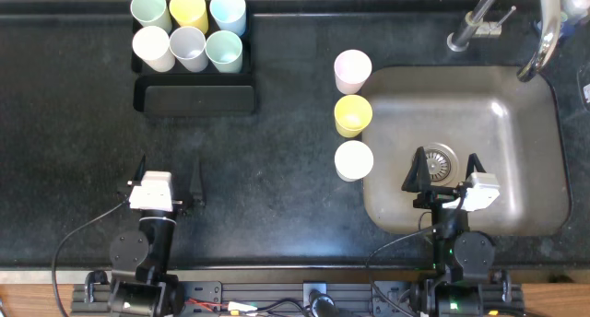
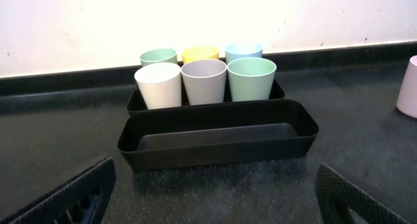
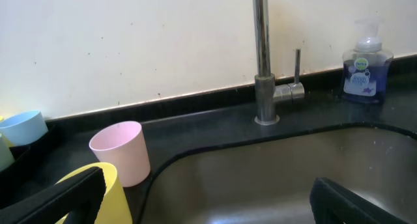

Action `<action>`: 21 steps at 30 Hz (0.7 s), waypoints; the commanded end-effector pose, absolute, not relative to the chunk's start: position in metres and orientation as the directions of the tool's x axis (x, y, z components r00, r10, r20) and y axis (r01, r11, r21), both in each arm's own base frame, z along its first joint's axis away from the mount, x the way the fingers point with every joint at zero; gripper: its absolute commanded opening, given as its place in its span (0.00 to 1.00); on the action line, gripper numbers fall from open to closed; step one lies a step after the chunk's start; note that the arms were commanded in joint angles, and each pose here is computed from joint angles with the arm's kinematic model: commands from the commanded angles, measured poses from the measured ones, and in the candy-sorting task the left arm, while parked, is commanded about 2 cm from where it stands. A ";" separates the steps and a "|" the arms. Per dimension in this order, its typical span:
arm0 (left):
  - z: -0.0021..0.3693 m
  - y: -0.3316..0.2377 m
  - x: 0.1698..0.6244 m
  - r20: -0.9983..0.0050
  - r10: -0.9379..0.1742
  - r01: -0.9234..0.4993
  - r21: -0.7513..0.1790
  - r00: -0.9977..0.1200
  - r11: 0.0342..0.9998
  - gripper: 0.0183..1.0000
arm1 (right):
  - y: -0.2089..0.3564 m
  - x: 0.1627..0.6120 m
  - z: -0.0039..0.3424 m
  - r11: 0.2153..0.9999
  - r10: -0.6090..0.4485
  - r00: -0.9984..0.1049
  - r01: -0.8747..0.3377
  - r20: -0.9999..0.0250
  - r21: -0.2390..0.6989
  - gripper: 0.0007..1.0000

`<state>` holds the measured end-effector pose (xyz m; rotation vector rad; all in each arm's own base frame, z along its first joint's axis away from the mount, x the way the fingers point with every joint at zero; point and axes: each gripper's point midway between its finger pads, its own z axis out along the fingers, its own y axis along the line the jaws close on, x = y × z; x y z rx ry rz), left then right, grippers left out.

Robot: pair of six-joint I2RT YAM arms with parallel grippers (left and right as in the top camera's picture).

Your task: Store Cups

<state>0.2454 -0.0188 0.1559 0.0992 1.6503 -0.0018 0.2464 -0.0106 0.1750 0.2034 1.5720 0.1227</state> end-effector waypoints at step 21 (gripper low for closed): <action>0.281 -0.062 0.323 -0.763 -0.440 0.012 -0.505 -0.473 0.863 1.00 | -0.011 0.247 0.172 0.977 0.206 0.000 0.051 -0.979 0.206 1.00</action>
